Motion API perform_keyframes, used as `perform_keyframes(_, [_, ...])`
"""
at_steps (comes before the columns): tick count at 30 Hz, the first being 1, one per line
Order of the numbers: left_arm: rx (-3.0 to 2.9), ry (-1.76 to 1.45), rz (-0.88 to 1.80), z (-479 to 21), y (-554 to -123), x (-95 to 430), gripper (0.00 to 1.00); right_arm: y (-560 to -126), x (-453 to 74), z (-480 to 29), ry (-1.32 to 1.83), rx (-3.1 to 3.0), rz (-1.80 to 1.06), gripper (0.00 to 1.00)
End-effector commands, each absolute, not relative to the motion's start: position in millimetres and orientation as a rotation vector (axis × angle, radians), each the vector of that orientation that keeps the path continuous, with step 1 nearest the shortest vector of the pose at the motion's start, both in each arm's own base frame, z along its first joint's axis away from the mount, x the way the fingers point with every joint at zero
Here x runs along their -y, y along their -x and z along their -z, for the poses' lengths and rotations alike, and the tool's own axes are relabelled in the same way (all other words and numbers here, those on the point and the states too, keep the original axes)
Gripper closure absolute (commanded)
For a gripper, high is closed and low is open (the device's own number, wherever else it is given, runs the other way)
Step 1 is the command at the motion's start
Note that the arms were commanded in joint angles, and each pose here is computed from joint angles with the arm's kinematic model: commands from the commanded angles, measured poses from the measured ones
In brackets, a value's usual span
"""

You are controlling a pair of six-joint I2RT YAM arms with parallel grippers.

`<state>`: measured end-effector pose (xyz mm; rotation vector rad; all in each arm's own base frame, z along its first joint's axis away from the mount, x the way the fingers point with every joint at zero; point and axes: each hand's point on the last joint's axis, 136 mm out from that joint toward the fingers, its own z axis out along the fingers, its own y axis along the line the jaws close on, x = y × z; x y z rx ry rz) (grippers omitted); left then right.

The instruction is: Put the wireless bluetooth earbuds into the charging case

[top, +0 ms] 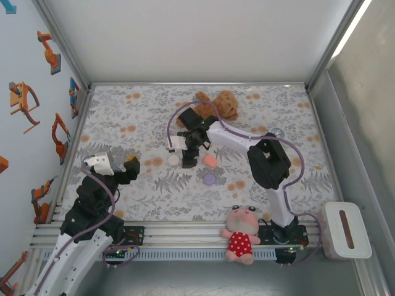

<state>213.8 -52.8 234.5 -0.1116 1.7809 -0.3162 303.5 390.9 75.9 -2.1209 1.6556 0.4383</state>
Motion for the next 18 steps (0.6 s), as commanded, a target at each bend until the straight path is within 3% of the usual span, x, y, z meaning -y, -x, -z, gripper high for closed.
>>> perform_keyframes(1, [-1.770, 0.148, 0.317, -241.1, -209.5, 46.1, 0.04, -306.9, -395.0, -71.1, 2.144, -1.672, -0.400, 0.06])
perform_keyframes(18, [-1.773, 0.170, 0.315, -236.5, -208.7, 43.4, 0.04, -307.9, -419.2, -32.6, 2.228, -1.697, -0.369, 0.13])
